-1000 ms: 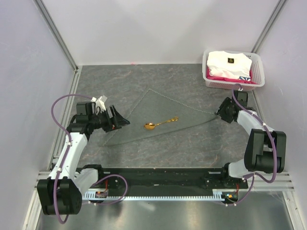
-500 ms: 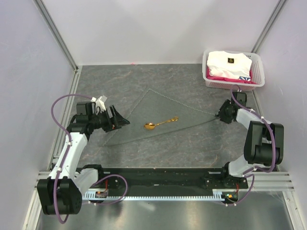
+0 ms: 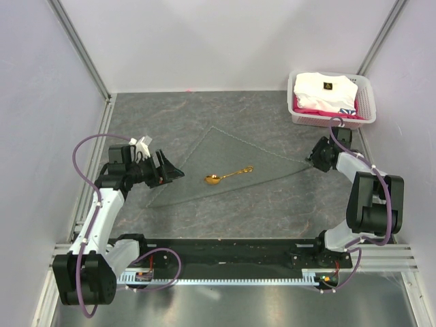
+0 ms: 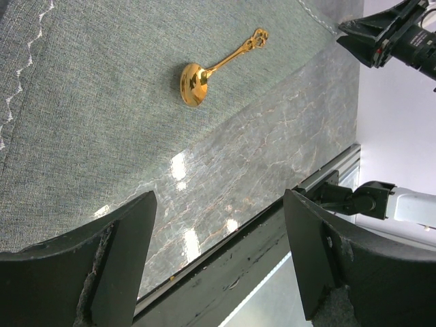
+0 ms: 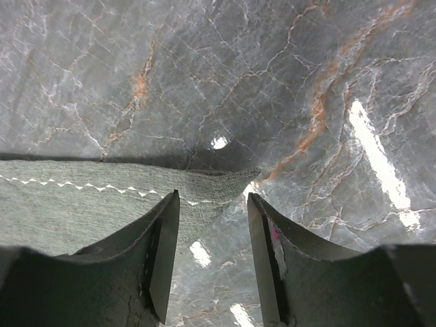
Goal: Fold the napkin, place the utensils inside, and roll it up
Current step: Fold the napkin
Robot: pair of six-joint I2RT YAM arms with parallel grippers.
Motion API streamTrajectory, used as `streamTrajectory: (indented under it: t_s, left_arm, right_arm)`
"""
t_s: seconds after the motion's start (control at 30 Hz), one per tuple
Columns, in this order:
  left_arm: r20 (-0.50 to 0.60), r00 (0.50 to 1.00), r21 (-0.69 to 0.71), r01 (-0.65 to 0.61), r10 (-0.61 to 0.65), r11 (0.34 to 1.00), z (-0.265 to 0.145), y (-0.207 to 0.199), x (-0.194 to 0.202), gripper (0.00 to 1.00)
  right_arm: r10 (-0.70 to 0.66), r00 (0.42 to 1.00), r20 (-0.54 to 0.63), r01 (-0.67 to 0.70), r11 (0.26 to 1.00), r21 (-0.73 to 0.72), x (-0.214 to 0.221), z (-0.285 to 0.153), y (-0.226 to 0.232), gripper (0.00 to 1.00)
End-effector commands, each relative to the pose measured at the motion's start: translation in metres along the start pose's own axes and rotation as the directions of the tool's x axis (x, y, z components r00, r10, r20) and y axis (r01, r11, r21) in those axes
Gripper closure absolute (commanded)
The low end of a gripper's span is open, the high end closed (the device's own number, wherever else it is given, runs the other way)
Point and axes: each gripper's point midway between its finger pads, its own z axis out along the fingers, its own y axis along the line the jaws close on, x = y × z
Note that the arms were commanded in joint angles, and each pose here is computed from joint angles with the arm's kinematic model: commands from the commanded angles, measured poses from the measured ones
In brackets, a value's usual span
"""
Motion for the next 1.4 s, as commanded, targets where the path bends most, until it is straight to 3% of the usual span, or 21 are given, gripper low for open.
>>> streamTrajectory:
  t_s: [0.0,0.67,1.37]
  left_arm:
    - [0.014,1.0,-0.007,-0.005,0.005,1.0,0.001,0.0,-0.004,0.17]
    - [0.02,1.0,-0.014,-0.001,0.001,1.0,0.001,0.0,-0.006,0.17]
    - [0.025,1.0,-0.013,-0.012,0.012,1.0,0.0,0.0,-0.007,0.17]
  right_arm:
    - [0.021,0.998,0.054,-0.018,0.999,-0.04,-0.022,-0.001,0.013,0.47]
    - [0.052,0.999,-0.002,-0.052,0.996,0.078,0.002,0.015,-0.017,0.53]
    - [0.03,1.0,-0.002,-0.03,0.998,0.061,-0.002,0.019,-0.014,0.76]
